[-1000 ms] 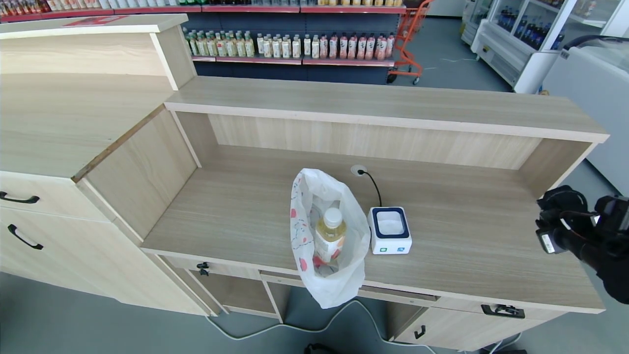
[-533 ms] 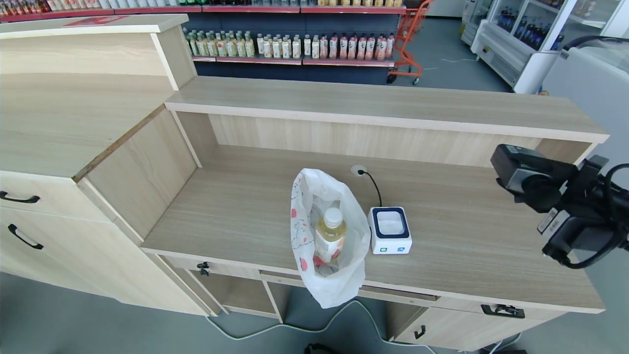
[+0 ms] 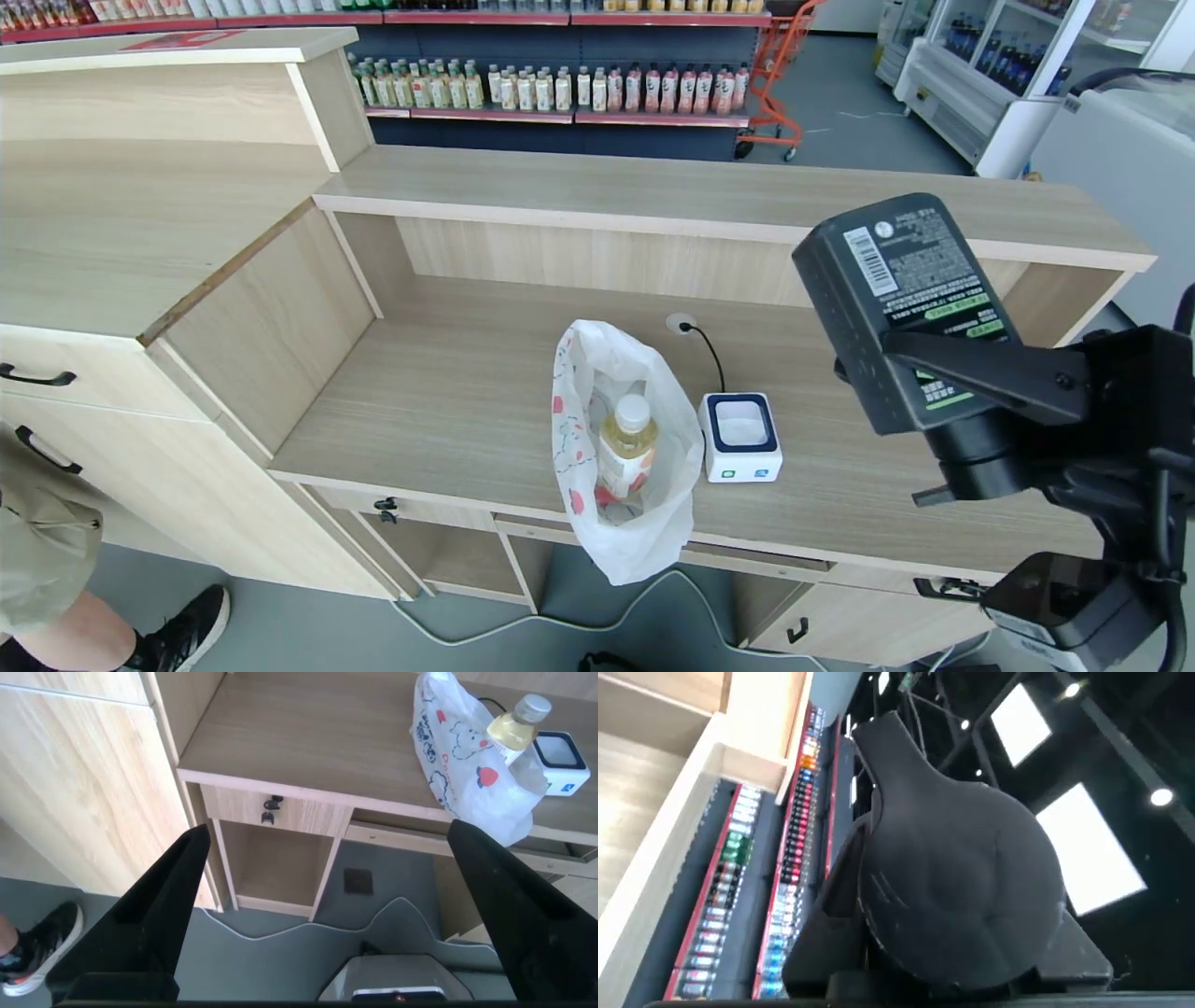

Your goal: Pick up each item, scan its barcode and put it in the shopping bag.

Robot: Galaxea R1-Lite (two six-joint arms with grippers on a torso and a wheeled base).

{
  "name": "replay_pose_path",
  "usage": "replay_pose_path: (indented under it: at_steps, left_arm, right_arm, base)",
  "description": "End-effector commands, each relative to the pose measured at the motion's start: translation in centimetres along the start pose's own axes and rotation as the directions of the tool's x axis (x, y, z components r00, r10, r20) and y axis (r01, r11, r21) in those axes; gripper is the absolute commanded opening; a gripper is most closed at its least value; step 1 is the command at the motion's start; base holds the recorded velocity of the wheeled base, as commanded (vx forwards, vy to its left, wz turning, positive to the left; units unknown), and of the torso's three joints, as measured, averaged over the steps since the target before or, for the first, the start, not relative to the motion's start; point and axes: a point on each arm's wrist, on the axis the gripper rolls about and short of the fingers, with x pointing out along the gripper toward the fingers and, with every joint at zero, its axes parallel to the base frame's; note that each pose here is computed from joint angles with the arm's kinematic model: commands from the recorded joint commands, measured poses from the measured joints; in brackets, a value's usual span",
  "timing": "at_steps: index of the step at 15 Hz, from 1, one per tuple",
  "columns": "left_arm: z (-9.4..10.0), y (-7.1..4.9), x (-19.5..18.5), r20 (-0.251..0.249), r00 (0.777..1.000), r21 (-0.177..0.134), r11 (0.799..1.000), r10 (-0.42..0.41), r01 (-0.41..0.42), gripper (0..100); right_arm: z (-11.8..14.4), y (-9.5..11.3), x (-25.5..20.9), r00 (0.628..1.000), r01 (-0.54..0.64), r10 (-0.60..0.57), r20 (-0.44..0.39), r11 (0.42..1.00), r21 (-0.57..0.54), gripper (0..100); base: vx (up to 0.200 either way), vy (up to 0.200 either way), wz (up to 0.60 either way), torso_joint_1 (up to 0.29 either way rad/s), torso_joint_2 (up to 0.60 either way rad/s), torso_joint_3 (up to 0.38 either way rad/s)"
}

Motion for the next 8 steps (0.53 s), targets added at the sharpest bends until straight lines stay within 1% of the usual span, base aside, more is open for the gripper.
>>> replay_pose_path:
  at_steps: [1, 3, 4, 6, 8]
  left_arm:
    - [0.0, 0.0, 0.0, 0.000, 1.000, -0.001, 1.000, 0.000, 0.000, 100]
    - [0.0, 0.0, 0.0, 0.000, 1.000, -0.001, 1.000, 0.000, 0.000, 100]
    - [0.0, 0.0, 0.0, 0.000, 1.000, -0.001, 1.000, 0.000, 0.000, 100]
    - [0.0, 0.0, 0.0, 0.000, 1.000, -0.001, 1.000, 0.000, 0.000, 100]
    - [0.0, 0.0, 0.0, 0.000, 1.000, -0.001, 1.000, 0.000, 0.000, 100]
  right_arm:
    - [1.6, -0.4, 1.9, 0.993, 0.080, -0.082, 0.082, 0.996, 0.032, 0]
    - [2.8, -1.6, 3.2, 0.972, 0.180, -0.182, 0.145, 0.983, 0.026, 0]
    - [3.1, -2.2, 3.6, 0.962, 0.222, -0.220, 0.160, 0.975, 0.006, 0]
    - [3.3, -2.8, 3.8, 0.947, 0.267, -0.261, 0.185, 0.964, -0.005, 0]
    - [3.4, -2.9, 3.9, 0.943, 0.276, -0.270, 0.196, 0.961, -0.003, 0]
  base:
    - [0.000, 0.000, 0.00, 0.000, 0.00, 0.000]
    - [0.000, 0.000, 0.00, 0.000, 0.00, 0.000]
    - [0.000, 0.000, 0.00, 0.000, 0.00, 0.000]
    - [0.000, 0.000, 0.00, 0.000, 0.00, 0.000]
    - [0.000, 0.000, 0.00, 0.000, 0.00, 0.000]
